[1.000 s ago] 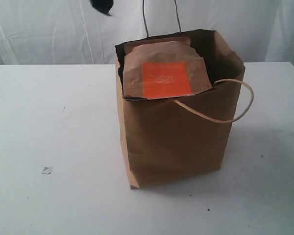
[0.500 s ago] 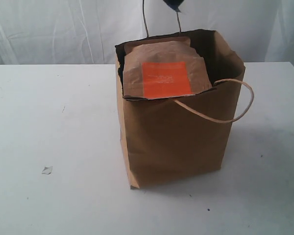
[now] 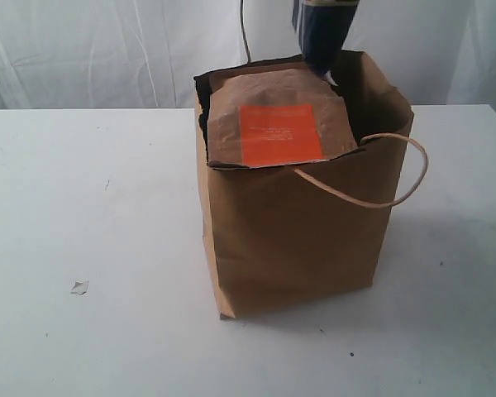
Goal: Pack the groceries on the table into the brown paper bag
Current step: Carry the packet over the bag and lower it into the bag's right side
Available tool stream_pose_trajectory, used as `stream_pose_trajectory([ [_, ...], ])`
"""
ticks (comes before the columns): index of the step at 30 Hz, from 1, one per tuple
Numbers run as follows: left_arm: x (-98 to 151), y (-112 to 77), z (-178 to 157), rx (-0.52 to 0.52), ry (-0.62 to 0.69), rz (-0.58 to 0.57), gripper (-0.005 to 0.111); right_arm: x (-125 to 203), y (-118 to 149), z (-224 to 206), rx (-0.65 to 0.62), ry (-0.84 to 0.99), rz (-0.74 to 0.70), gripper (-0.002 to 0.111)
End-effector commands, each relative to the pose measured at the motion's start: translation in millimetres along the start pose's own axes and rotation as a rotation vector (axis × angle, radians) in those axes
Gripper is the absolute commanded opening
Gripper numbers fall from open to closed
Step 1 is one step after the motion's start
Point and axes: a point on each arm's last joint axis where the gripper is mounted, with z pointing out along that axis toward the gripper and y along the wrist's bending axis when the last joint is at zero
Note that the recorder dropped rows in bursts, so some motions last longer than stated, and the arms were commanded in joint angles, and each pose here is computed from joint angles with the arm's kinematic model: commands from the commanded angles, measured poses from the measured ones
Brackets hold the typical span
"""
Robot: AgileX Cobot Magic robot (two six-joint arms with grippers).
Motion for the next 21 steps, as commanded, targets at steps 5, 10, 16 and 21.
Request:
stream_pose_trajectory([
  [5, -20, -17.4, 12, -0.003, -0.152, 0.040, 0.001, 0, -1, 0, 0.007, -0.011, -0.005, 0.000],
  [10, -12, -14.2, 17, -0.006, -0.141, 0.030, 0.001, 0, -1, 0, 0.007, -0.011, -0.005, 0.000],
  [16, 4, -9.3, 26, 0.007, -0.132, -0.019, 0.001, 0, -1, 0, 0.007, -0.011, -0.005, 0.000],
  [21, 11, -13.3, 32, 0.032, -0.120, -0.025, 0.001, 0, -1, 0, 0.007, -0.011, -0.005, 0.000],
])
